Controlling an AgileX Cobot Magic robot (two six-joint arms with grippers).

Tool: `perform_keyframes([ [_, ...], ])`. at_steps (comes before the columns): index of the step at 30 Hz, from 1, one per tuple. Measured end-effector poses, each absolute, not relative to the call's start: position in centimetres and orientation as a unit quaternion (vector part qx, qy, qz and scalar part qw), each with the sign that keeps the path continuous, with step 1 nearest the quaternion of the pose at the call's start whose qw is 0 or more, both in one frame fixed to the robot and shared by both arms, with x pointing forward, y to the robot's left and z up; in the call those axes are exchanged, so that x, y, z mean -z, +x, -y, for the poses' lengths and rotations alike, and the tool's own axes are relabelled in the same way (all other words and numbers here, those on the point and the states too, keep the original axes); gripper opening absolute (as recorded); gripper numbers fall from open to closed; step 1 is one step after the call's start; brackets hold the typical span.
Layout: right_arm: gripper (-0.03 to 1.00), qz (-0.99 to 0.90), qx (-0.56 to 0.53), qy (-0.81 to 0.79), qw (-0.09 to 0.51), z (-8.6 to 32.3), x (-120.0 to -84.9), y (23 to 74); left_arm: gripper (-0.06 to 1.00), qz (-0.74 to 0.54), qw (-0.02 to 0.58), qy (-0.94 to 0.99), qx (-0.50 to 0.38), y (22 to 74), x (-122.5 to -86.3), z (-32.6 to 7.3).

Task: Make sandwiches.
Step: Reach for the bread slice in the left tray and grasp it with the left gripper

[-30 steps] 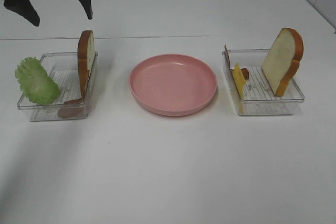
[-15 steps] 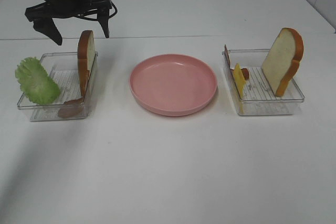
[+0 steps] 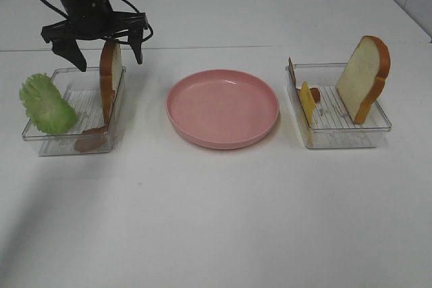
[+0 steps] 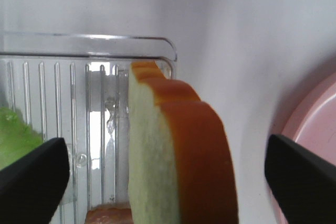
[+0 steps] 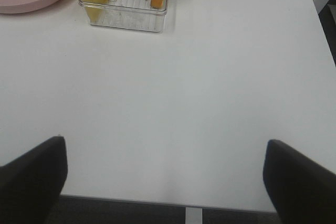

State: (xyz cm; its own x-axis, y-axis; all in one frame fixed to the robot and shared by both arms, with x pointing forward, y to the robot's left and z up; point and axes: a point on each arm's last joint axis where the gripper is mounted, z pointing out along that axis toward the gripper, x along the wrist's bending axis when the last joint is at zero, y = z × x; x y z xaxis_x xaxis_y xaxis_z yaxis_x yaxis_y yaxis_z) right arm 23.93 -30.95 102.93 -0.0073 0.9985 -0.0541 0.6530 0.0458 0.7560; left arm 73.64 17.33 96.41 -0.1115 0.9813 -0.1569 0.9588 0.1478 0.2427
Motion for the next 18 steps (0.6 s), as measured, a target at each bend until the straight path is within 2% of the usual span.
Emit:
perform_keyframes([
  [1, 0.98, -0.653, -0.278, 0.632, 0.311, 30.95, -102.93, 23.93, 0.88, -0.744, 0.143, 0.651, -0.042, 73.7, -96.43, -17.32],
  [2, 0.98, -0.653, -0.278, 0.632, 0.311, 30.95, -102.93, 23.93, 0.8, -0.743, 0.148, 0.651, -0.048, 73.85, -96.42, -17.35],
  [3, 0.98, -0.653, -0.278, 0.632, 0.311, 30.95, -102.93, 23.93, 0.8, -0.743, 0.148, 0.651, -0.048, 73.85, -96.42, -17.35],
  [5, 0.98, -0.653, -0.278, 0.632, 0.311, 30.95, -102.93, 23.93, 0.63, -0.742, 0.153, 0.651, -0.052, 73.95, -96.45, -17.34],
  [6, 0.98, -0.653, -0.278, 0.632, 0.311, 30.95, -102.93, 23.93, 0.63, -0.742, 0.153, 0.651, -0.052, 73.95, -96.45, -17.34],
  [7, 0.98, -0.653, -0.278, 0.632, 0.311, 30.95, -102.93, 23.93, 0.49, -0.741, 0.159, 0.65, -0.056, 74.08, -96.49, -17.31],
  [8, 0.98, -0.653, -0.278, 0.632, 0.311, 30.95, -102.93, 23.93, 0.49, -0.741, 0.159, 0.65, -0.056, 74.08, -96.49, -17.31],
  [9, 0.98, -0.653, -0.278, 0.632, 0.311, 30.95, -102.93, 23.93, 0.32, -0.741, 0.159, 0.65, -0.056, 74.1, -96.45, -17.33],
  [10, 0.98, -0.653, -0.278, 0.632, 0.311, 30.95, -102.93, 23.93, 0.25, -0.741, 0.158, 0.65, -0.058, 74.1, -96.44, -17.35],
  [11, 0.98, -0.653, -0.278, 0.632, 0.311, 30.95, -102.93, 23.93, 0.25, -0.741, 0.158, 0.65, -0.058, 74.1, -96.44, -17.35],
  [12, 0.98, -0.653, -0.278, 0.632, 0.311, 30.95, -102.93, 23.93, 0.19, -0.74, 0.156, 0.651, -0.06, 74.1, -96.44, -17.41],
  [18, 0.98, -0.653, -0.278, 0.632, 0.311, 30.95, -102.93, 23.93, 0.19, -0.74, 0.155, 0.652, -0.062, 74.11, -96.49, -17.44],
])
